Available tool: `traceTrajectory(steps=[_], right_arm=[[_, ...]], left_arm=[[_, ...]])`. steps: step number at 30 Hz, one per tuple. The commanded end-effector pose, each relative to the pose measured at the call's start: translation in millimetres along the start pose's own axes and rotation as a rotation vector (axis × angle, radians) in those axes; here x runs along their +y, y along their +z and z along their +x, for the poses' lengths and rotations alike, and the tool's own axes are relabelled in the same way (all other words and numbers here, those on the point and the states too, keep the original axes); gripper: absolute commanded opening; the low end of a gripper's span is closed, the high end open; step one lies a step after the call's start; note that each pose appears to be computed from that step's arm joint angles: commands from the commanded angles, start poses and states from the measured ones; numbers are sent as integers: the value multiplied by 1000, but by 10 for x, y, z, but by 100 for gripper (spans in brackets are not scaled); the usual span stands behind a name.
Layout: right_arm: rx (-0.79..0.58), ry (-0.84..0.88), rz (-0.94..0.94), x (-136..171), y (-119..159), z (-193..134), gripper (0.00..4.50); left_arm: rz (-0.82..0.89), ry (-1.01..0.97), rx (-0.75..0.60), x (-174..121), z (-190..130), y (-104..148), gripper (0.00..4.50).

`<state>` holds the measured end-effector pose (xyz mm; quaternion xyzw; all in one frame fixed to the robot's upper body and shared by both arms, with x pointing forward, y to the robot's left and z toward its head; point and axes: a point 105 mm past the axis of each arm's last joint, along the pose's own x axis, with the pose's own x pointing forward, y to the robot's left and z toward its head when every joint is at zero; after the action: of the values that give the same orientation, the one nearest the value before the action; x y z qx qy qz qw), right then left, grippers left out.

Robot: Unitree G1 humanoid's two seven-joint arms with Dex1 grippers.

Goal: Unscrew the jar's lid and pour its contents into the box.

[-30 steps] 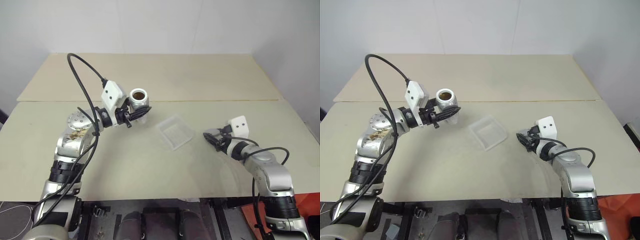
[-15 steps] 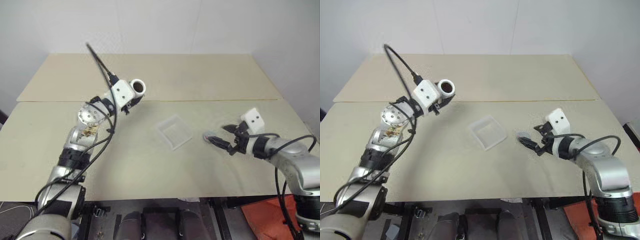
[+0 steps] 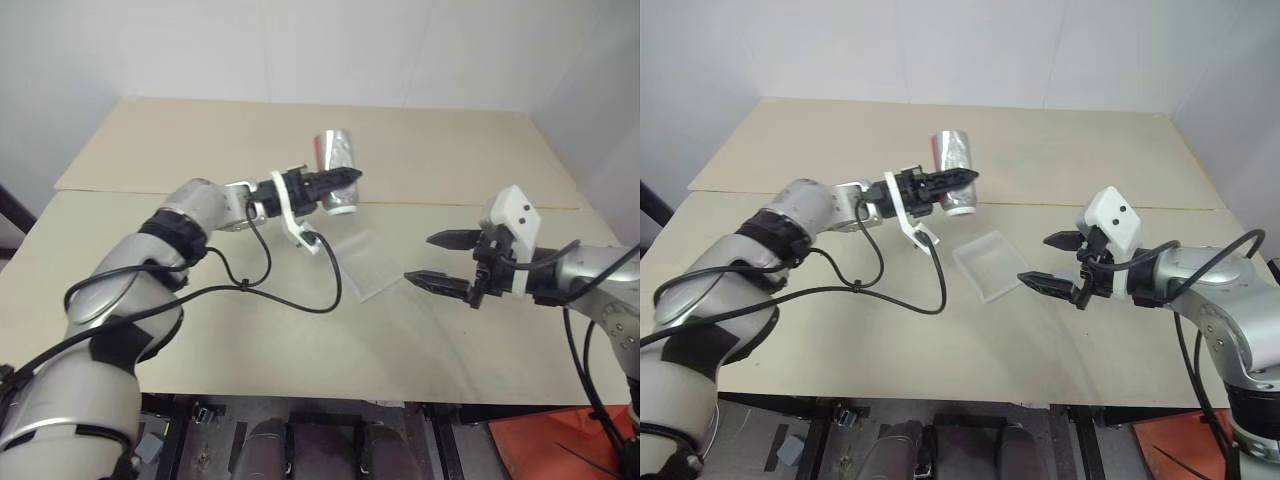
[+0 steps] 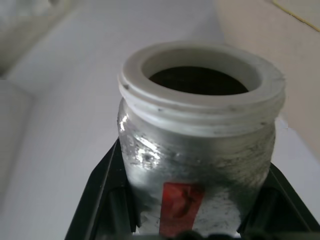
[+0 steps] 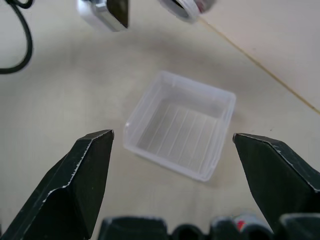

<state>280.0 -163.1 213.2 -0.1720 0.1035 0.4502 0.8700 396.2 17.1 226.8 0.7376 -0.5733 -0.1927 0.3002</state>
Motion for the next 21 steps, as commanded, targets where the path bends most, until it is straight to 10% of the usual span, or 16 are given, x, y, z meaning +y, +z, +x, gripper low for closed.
traceTrajectory(steps=[1,14,21], right_arm=[[-45,-21,-48,-11,149,-94,444],[-52,-18,-68,60,202,-106,444],[-64,-28,-72,52,200,-105,444]], left_arm=[[72,41,18,92,179,-54,194],[116,15,23,-43,221,75,194],[-361,-4,336,-116,28,-227,194]])
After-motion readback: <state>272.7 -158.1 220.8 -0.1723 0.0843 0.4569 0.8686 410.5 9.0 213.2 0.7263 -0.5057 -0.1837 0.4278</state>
